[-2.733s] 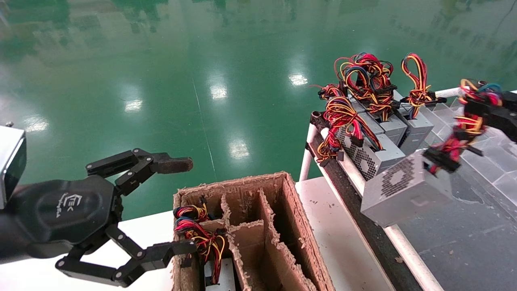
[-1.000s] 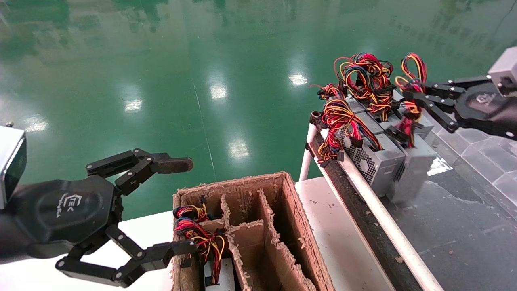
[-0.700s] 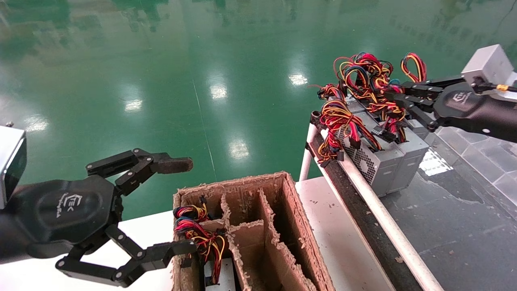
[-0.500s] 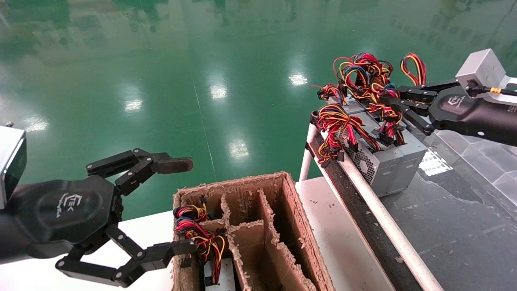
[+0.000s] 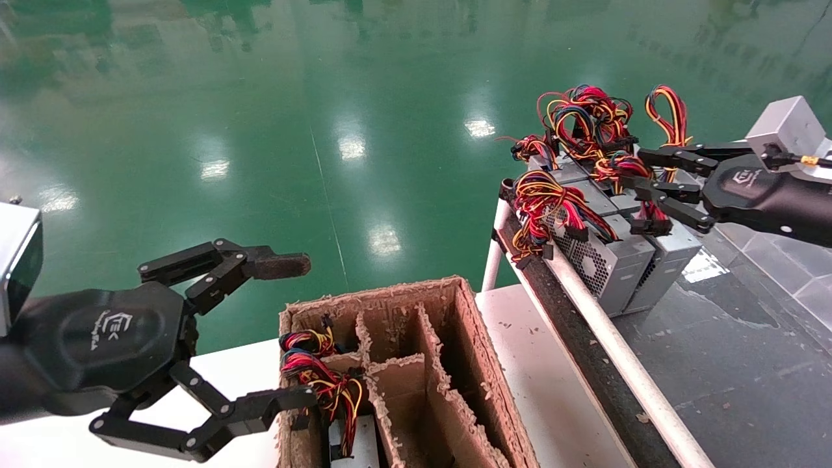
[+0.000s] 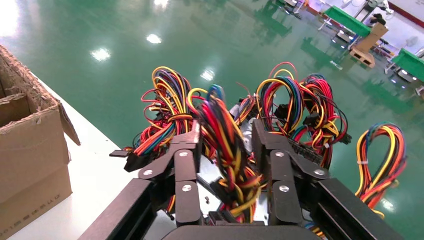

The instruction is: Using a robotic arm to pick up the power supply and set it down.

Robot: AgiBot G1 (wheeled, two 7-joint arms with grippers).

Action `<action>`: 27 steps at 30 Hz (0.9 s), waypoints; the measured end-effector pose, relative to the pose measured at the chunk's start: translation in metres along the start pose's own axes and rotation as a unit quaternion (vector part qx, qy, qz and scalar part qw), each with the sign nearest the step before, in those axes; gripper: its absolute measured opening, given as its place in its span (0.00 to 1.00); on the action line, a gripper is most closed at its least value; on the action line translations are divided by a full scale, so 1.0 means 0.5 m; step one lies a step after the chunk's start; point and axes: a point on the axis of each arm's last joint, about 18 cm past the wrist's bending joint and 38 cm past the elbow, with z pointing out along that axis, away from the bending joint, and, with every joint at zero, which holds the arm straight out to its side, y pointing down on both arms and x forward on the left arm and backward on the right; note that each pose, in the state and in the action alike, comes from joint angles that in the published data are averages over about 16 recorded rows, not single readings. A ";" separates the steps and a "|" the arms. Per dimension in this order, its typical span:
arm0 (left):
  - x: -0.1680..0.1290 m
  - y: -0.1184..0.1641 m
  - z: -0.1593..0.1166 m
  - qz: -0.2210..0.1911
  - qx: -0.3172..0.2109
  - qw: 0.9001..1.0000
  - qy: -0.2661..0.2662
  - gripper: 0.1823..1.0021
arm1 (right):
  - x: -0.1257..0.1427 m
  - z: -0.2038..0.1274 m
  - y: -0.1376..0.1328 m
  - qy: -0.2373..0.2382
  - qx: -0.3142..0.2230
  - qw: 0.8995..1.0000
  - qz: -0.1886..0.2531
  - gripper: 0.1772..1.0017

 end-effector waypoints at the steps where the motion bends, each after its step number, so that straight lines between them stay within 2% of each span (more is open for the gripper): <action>1: 0.000 0.000 0.000 0.000 0.000 1.000 0.000 1.00 | 0.001 -0.002 0.000 0.000 0.000 1.000 0.001 0.26; 9: 0.000 0.000 0.000 0.000 0.000 1.000 0.000 1.00 | 0.013 -0.019 -0.021 0.008 0.023 1.000 0.004 0.43; 18: 0.000 0.000 0.000 0.000 0.000 1.000 0.000 1.00 | 0.025 -0.035 -0.052 0.022 0.065 0.998 0.008 0.68; 27: 0.000 0.000 0.000 0.000 0.000 1.000 0.000 1.00 | 0.004 -0.039 -0.069 0.007 0.090 0.996 0.012 0.87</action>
